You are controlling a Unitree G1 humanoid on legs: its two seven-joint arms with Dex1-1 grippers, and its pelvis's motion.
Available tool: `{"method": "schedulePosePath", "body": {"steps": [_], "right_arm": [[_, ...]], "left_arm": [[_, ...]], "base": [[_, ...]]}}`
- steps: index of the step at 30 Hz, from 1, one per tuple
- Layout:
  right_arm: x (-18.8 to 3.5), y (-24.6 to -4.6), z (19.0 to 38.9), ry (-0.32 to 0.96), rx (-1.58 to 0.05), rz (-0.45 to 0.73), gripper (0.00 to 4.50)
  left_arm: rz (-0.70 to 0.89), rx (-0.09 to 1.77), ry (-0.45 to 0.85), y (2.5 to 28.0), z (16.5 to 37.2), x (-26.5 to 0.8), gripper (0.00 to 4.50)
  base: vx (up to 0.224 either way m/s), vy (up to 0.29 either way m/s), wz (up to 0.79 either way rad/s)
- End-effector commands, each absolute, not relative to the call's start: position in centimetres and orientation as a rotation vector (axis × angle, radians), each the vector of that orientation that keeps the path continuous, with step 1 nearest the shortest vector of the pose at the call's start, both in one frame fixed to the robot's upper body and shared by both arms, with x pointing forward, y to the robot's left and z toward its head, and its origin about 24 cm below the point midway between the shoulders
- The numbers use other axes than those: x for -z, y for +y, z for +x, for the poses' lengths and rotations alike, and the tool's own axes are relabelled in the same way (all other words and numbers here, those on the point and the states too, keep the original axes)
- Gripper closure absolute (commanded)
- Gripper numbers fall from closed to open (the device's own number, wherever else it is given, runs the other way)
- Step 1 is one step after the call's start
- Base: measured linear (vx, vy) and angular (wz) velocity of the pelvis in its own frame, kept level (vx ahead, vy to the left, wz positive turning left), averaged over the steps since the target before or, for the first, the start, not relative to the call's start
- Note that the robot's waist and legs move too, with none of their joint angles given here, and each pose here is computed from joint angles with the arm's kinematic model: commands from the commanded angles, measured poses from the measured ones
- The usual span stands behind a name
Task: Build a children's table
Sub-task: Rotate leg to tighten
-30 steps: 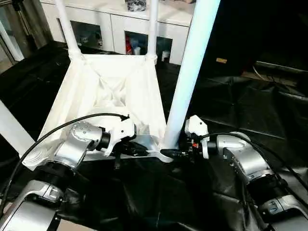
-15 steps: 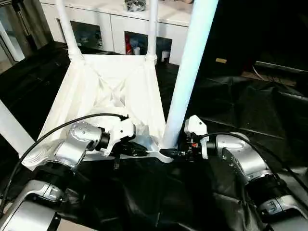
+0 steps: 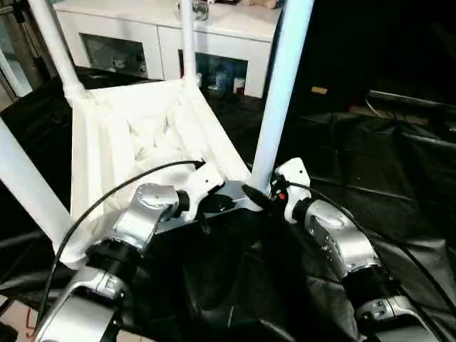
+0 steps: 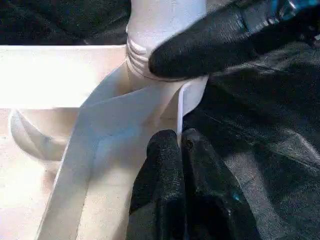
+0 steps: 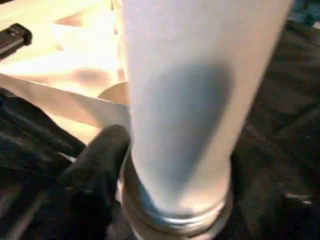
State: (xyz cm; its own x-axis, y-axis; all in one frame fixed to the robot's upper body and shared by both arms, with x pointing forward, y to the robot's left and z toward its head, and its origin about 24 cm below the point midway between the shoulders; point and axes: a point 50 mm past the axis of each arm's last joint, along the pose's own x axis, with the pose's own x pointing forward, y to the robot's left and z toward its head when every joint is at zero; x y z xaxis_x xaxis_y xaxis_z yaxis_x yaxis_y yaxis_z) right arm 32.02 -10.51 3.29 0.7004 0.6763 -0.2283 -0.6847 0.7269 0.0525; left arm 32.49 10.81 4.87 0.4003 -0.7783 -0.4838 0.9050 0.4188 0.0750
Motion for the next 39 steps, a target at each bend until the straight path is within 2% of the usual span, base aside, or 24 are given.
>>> {"method": "schedulePosePath", "body": {"steps": [1,9,16,23,32,39], "right_arm": [[-2.7,-7.0,30.6,0.266,-0.941,-0.012,0.73],[-4.2,-9.1,30.9,0.221,-1.021,-0.066,0.69],[-4.8,-11.6,30.2,0.269,-1.194,-0.159,0.69],[-4.9,-12.2,29.9,0.29,-1.26,-0.188,0.69],[-4.7,-11.5,29.7,0.293,-1.294,-0.163,1.57],[-4.2,-11.1,29.2,0.302,-1.304,-0.128,1.86]], "left_arm": [[0.322,1.159,0.333,8.3,32.0,-5.3,4.5],[0.355,1.208,0.354,10.9,31.6,-5.4,4.5],[0.405,1.337,0.382,13.7,31.2,-5.8,4.5],[0.408,1.408,0.404,15.0,31.1,-6.1,4.5],[0.388,1.459,0.411,15.3,30.8,-6.1,4.5],[0.408,1.393,0.405,15.3,31.3,-5.8,4.5]], "base": [[0.0,0.0,0.0],[0.0,0.0,0.0],[0.0,0.0,0.0],[0.0,0.0,0.0],[0.0,0.0,0.0],[0.0,0.0,0.0]]}}
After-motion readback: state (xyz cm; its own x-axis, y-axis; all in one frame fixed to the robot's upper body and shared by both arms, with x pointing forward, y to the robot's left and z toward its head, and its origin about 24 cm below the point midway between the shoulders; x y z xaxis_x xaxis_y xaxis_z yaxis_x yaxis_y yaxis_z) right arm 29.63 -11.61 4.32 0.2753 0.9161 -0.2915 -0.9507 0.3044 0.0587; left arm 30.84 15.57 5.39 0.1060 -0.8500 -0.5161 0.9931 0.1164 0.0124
